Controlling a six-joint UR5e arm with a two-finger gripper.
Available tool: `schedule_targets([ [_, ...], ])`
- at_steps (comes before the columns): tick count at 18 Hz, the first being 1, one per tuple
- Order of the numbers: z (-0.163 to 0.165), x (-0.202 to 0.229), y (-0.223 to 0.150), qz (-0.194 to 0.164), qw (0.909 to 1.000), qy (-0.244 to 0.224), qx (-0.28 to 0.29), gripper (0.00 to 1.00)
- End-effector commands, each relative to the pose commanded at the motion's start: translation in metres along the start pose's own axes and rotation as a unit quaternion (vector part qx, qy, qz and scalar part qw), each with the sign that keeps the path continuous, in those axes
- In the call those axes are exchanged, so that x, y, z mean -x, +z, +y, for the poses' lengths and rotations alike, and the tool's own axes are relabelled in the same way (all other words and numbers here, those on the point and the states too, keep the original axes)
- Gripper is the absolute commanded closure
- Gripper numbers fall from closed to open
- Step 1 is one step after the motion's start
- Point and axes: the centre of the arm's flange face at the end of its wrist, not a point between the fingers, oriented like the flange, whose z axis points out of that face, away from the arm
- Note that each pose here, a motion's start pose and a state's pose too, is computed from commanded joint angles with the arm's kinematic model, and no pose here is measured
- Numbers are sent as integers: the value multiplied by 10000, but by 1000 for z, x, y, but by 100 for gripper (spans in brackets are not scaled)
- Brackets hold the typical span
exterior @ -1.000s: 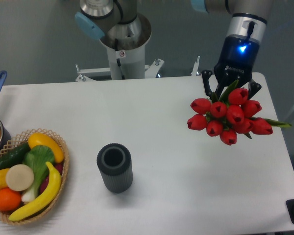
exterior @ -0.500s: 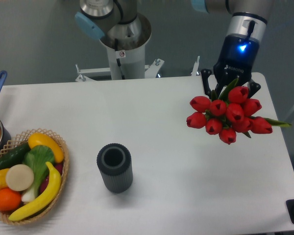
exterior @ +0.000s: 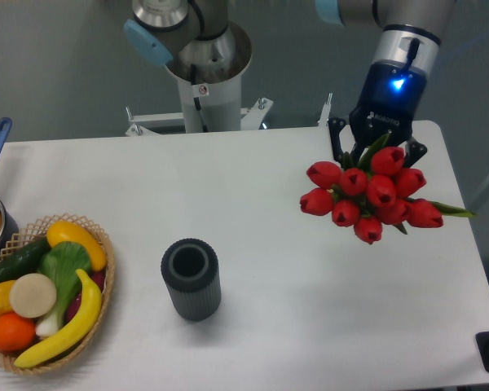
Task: Insert the flowers into the vase
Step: 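Carry the tulips over the black vase, stems pointing down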
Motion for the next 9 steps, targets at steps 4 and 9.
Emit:
schedule_targets([
  [4,-3,-14,31,595,9958,535,-446,67],
  [9,-6,-37,60,1152,9836,1029,-936,72],
])
